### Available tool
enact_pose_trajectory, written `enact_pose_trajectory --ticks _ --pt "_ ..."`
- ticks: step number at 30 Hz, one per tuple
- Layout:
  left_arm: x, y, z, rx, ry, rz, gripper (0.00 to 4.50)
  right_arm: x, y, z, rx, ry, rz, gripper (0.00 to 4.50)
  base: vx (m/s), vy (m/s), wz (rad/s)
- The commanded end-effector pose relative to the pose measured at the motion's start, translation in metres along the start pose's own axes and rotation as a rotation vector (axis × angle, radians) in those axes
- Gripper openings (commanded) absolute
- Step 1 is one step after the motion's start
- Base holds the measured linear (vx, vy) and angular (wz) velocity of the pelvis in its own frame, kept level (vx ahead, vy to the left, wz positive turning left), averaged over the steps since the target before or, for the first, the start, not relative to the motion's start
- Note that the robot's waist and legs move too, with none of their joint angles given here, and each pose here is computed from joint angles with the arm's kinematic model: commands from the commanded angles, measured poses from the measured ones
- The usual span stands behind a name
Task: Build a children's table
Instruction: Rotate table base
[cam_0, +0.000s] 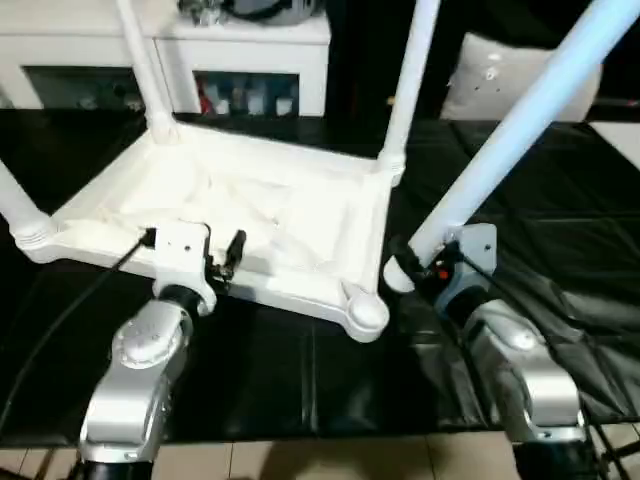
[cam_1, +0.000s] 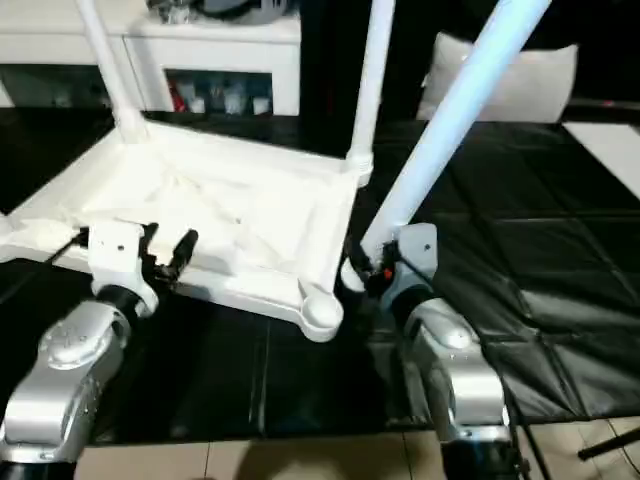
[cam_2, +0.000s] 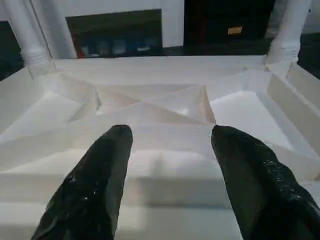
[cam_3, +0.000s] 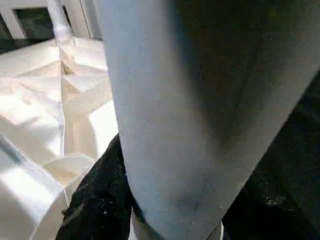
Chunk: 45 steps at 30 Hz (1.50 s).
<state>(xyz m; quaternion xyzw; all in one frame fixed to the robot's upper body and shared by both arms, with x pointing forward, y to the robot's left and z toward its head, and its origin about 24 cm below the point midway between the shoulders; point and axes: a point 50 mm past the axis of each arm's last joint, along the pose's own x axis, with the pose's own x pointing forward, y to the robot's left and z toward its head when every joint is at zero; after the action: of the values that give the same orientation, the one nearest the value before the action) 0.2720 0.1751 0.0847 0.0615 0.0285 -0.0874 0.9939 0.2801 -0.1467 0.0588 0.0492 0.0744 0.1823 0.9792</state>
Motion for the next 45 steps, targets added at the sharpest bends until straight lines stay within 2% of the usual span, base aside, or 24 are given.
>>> enact_pose_trajectory --ticks 1,4,7,11,15,16,19,22,25,27,29,32,37,42,45 --pt "-0.001 0.001 -0.001 -0.003 0.001 -0.009 2.92 0.001 -0.003 0.006 -0.013 -0.029 -0.006 1.88 0.0 0.0 0.0" --pt "0.0 0.003 -0.003 -0.01 0.005 0.004 2.92 0.002 -0.001 0.008 -0.034 -0.034 0.016 1.88 -0.098 -0.01 -0.02" --pt "0.002 -0.003 -0.001 0.002 0.0 -0.029 2.92 -0.003 -0.001 0.008 -0.006 -0.037 0.027 1.88 -0.124 -0.004 -0.01" --pt "0.002 -0.005 0.003 0.002 -0.016 -0.05 2.92 0.004 0.005 0.009 -0.071 -0.02 0.057 1.88 -0.111 -0.005 0.07" --pt "0.003 -0.004 0.002 -0.004 -0.012 -0.047 2.92 0.003 0.006 0.013 -0.013 -0.053 0.048 1.88 -0.051 0.005 0.24" --pt "0.005 -0.007 0.002 -0.001 -0.012 -0.059 2.92 0.001 0.001 0.011 0.003 -0.048 0.022 1.88 0.0 0.0 0.0" --pt "0.005 -0.009 0.004 -0.003 -0.02 -0.068 2.92 0.002 -0.002 0.008 -0.022 -0.027 0.025 1.88 0.0 0.0 0.0" --pt "0.005 -0.005 0.003 -0.012 -0.018 -0.056 2.92 0.008 0.005 0.013 -0.047 -0.033 0.058 1.88 0.0 0.0 0.0" --pt "0.007 -0.005 0.002 -0.009 -0.013 -0.057 2.92 0.007 0.005 0.013 -0.056 -0.033 0.057 1.88 0.127 0.021 -0.19" --pt "0.006 -0.011 0.005 -0.007 -0.02 -0.079 2.92 0.003 0.0 0.009 -0.043 -0.027 0.031 1.88 0.11 0.028 -0.03" --pt "0.004 -0.011 0.005 -0.005 -0.022 -0.078 2.92 0.005 0.002 0.005 -0.092 -0.002 0.048 1.88 0.145 0.039 -0.01" --pt "0.006 -0.01 0.001 -0.005 -0.006 -0.073 2.92 0.008 0.006 0.011 -0.049 -0.025 0.058 1.88 0.19 0.005 0.04" --pt "0.005 -0.017 0.003 -0.002 -0.011 -0.108 2.92 0.003 0.0 0.008 -0.043 -0.019 0.032 1.88 0.15 -0.009 0.12" --pt "0.003 -0.011 0.001 0.0 -0.005 -0.087 2.92 0.008 0.004 0.008 -0.062 -0.016 0.04 1.88 0.14 -0.071 -0.11" --pt "0.004 -0.011 0.0 0.0 -0.005 -0.086 2.92 0.004 0.005 0.008 -0.067 -0.021 0.037 1.88 0.06 -0.066 -0.02"
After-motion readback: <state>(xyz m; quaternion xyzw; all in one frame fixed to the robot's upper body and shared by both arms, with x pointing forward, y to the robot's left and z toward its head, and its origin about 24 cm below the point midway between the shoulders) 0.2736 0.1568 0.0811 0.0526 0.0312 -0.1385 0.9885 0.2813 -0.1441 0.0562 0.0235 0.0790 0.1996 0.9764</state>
